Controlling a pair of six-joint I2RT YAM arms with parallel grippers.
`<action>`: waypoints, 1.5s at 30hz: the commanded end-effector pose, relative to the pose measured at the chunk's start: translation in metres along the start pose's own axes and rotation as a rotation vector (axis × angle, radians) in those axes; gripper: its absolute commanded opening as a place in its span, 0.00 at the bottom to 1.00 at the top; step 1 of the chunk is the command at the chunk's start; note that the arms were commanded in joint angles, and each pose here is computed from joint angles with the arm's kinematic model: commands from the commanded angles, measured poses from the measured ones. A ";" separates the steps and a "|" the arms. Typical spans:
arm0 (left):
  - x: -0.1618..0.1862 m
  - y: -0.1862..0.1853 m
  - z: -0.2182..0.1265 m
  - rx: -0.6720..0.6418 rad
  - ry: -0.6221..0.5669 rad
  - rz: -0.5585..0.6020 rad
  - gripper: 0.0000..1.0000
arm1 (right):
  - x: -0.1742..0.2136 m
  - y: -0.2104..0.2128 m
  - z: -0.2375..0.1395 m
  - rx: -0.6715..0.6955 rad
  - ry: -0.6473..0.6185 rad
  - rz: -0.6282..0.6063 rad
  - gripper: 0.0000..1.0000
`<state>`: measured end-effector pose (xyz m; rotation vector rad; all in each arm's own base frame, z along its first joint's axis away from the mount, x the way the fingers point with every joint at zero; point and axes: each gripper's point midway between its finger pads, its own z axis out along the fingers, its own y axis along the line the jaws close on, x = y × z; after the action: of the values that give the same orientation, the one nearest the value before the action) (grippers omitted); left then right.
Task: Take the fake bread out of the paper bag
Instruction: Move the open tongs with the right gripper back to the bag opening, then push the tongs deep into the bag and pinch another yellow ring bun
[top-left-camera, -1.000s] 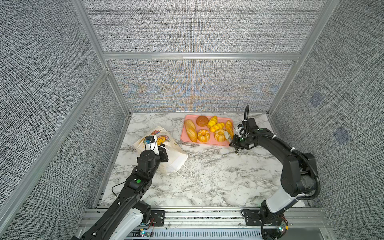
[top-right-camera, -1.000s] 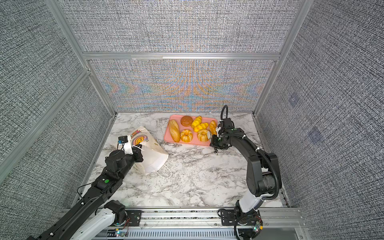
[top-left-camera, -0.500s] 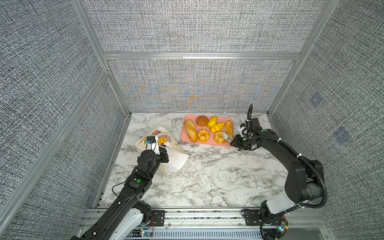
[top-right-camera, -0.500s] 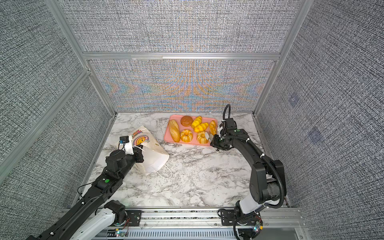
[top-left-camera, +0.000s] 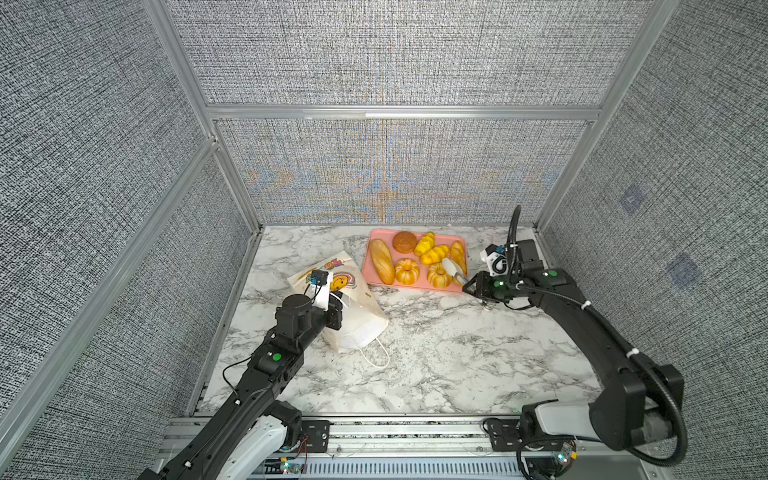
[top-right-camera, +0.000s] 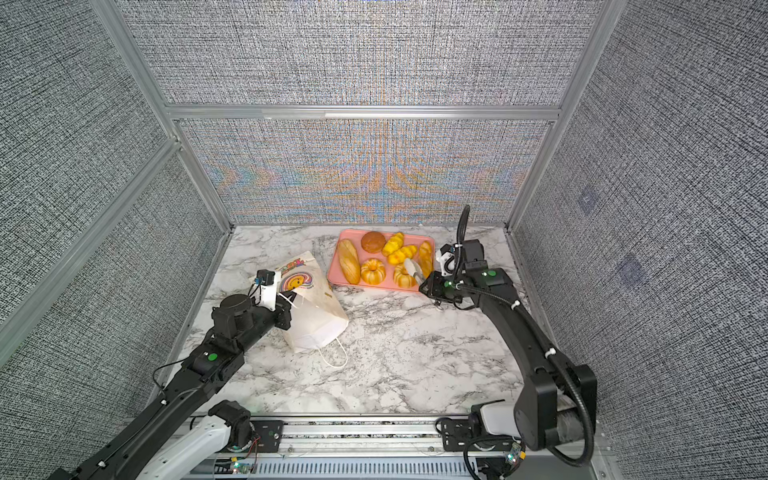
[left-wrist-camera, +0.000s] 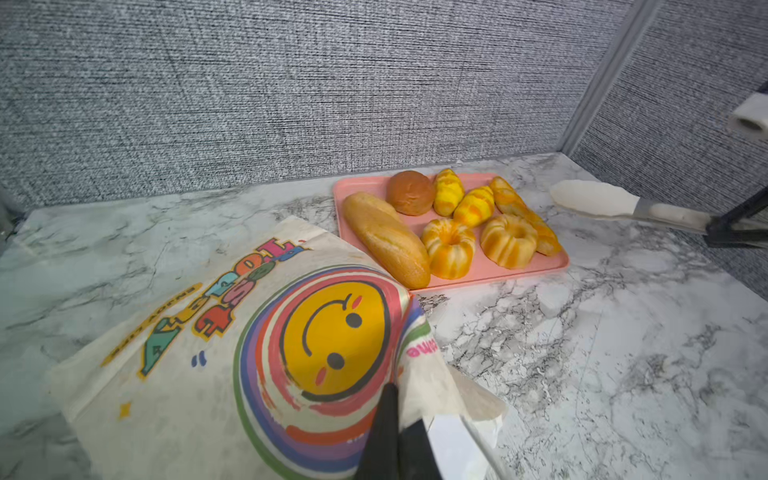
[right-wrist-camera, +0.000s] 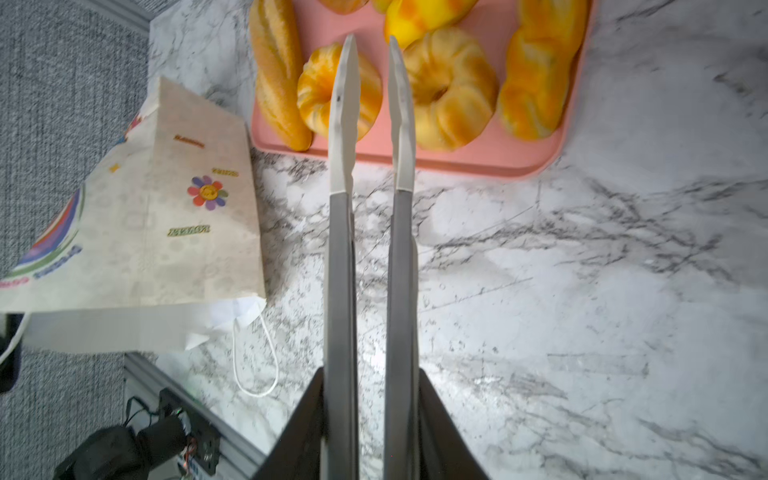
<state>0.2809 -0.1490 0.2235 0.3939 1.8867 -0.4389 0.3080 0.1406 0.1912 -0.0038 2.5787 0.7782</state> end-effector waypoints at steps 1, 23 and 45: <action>0.005 -0.011 -0.002 0.064 0.026 0.133 0.00 | 0.032 0.033 -0.007 -0.165 0.051 -0.009 0.30; 0.000 -0.021 -0.030 0.111 -0.169 0.178 0.00 | 0.181 0.193 0.036 -0.631 0.217 -0.186 0.29; -0.005 -0.009 -0.019 0.059 -0.217 0.028 0.00 | 0.120 0.272 0.186 -0.727 0.032 0.085 0.27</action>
<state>0.2587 -0.1474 0.2205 0.4294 1.7162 -0.4823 0.2304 0.4689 0.1188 -0.1432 2.3407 1.6006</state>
